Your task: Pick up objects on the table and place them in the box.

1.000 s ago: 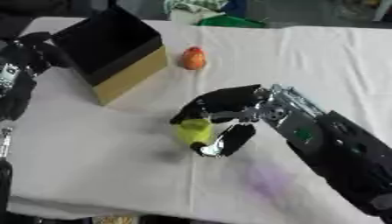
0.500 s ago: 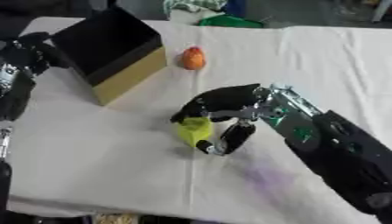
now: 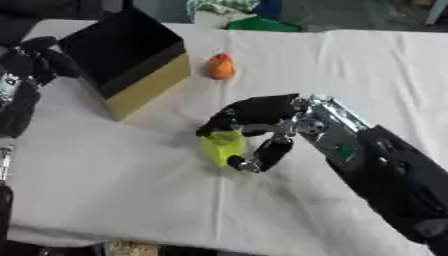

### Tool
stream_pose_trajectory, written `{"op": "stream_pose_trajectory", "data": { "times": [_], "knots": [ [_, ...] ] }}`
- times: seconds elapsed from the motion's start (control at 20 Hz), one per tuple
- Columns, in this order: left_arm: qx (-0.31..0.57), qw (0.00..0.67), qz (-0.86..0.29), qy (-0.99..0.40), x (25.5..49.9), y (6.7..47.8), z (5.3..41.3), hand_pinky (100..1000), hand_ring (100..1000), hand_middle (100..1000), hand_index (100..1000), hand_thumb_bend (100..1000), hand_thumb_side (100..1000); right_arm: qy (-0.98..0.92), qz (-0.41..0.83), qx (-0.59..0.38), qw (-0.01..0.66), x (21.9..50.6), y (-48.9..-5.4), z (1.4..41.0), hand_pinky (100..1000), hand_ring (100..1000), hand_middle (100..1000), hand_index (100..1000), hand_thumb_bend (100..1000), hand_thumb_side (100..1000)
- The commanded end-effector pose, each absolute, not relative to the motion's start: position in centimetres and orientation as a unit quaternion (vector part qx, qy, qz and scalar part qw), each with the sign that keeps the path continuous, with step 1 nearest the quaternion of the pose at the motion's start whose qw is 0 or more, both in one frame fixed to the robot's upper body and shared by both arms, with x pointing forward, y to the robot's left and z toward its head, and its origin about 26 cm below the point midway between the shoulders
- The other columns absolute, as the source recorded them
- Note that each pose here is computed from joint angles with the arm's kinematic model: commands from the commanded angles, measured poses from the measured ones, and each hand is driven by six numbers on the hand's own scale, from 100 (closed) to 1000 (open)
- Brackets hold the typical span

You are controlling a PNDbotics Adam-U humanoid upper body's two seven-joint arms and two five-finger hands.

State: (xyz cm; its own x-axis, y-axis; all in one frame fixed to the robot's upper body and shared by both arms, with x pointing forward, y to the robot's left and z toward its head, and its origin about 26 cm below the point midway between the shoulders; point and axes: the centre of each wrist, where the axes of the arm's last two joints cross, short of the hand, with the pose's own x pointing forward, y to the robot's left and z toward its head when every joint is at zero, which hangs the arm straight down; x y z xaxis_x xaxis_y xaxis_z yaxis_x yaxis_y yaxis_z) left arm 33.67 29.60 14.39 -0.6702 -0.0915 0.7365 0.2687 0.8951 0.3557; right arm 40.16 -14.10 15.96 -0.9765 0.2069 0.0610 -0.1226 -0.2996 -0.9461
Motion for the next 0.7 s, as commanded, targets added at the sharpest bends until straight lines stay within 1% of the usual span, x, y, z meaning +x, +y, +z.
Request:
{"op": "stream_pose_trajectory", "data": {
  "times": [0.05,0.1,0.2,0.25,0.3,0.35,0.4,0.7],
  "knots": [
    [-0.044,0.387,-0.230,-0.892,33.64,29.75,15.52,704,629,614,859,100,760,-0.509,0.861,-0.011,-0.009,40.05,-14.63,17.64,941,871,900,1000,100,240],
    [-0.044,0.387,-0.230,-0.892,33.64,29.75,15.52,704,629,614,859,100,760,-0.512,0.859,-0.011,-0.011,39.93,-14.59,17.90,944,882,961,1000,100,291],
    [-0.045,0.386,-0.230,-0.892,33.65,29.74,15.52,704,629,614,859,100,760,-0.515,0.857,-0.012,-0.015,39.75,-14.52,18.31,947,893,994,1000,100,355],
    [-0.045,0.386,-0.231,-0.892,33.66,29.72,15.53,704,629,614,859,100,760,-0.514,0.858,-0.013,-0.016,39.71,-14.49,18.42,948,896,1000,1000,100,374],
    [-0.045,0.386,-0.231,-0.892,33.66,29.71,15.54,704,629,614,859,100,760,-0.513,0.858,-0.014,-0.016,39.70,-14.49,18.49,950,900,1000,1000,100,414],
    [-0.045,0.386,-0.231,-0.892,33.67,29.71,15.55,704,629,614,859,100,760,-0.513,0.858,-0.014,-0.016,39.71,-14.50,18.53,950,901,1000,1000,100,421],
    [-0.045,0.386,-0.231,-0.892,33.67,29.71,15.56,704,629,614,859,100,759,-0.513,0.858,-0.015,-0.015,39.73,-14.51,18.55,952,902,1000,1000,100,455],
    [-0.046,0.385,-0.231,-0.892,33.70,29.69,15.58,704,629,613,860,100,760,-0.506,0.862,-0.017,-0.008,40.12,-14.56,18.29,954,904,1000,1000,100,507]
  ]
}}
